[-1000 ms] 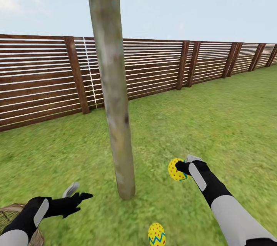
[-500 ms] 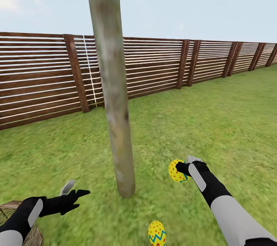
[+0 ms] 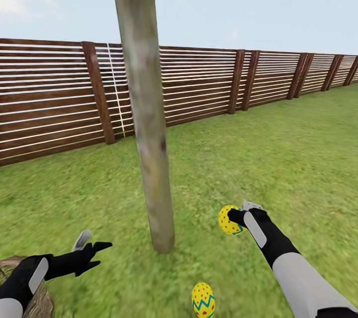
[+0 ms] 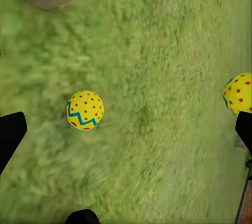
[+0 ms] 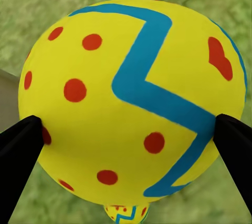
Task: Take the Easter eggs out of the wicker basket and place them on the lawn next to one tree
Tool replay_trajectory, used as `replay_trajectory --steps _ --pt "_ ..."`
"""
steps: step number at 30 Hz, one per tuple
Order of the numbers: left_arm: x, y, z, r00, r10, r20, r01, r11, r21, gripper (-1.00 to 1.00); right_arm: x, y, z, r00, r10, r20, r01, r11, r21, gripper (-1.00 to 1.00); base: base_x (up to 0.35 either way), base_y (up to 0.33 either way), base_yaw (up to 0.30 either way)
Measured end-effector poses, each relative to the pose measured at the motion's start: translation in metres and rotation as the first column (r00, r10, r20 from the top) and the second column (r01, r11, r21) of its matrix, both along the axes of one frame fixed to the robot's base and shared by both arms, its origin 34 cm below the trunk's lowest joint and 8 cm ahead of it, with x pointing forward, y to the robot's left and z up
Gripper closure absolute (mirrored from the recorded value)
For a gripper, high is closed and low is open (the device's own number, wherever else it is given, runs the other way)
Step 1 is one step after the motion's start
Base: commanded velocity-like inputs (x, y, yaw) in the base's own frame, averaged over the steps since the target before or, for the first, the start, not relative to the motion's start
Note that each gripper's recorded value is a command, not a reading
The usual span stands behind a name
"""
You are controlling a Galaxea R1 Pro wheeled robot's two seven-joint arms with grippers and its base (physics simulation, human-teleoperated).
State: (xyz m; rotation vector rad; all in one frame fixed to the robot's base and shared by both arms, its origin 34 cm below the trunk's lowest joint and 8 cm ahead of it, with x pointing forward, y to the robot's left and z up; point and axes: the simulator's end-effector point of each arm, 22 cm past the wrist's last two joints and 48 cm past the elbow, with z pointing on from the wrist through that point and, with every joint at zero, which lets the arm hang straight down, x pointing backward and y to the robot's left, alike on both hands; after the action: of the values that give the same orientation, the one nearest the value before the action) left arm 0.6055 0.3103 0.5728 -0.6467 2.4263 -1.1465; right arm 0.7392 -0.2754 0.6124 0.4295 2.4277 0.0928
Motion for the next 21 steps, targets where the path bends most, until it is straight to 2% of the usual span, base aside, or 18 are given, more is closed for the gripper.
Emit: replay_trajectory --steps 3,7,14,18,21 --pt "-0.001 0.009 -0.002 1.0 0.005 0.007 -0.005 1.0 0.001 -1.0 0.001 0.001 -0.005 1.0 -0.004 0.009 0.004 1.0 0.001 1.0 0.0 0.0 0.0" --pt "0.001 0.011 0.008 0.999 -0.002 0.055 0.005 0.998 -0.059 -1.0 0.0 0.003 -0.013 1.0 -0.005 0.013 0.005 1.0 0.014 1.0 0.0 0.0 0.0" --pt "-0.001 0.024 0.0 0.998 0.006 0.068 -0.002 0.998 -0.059 -1.0 -0.002 0.003 -0.027 1.0 -0.005 0.015 0.004 1.0 0.011 1.0 0.0 0.0 0.0" --pt "-0.001 0.02 0.001 0.996 -0.001 0.094 0.01 0.996 -0.094 -1.0 -0.004 0.004 -0.035 1.0 -0.003 0.015 0.003 1.0 0.011 1.0 0.0 0.0 0.0" --pt "-0.002 0.019 -0.003 0.995 -0.002 0.101 0.012 0.995 -0.102 -1.0 -0.005 0.01 -0.041 1.0 0.003 0.016 -0.003 1.0 0.016 1.0 0.0 0.0 0.0"
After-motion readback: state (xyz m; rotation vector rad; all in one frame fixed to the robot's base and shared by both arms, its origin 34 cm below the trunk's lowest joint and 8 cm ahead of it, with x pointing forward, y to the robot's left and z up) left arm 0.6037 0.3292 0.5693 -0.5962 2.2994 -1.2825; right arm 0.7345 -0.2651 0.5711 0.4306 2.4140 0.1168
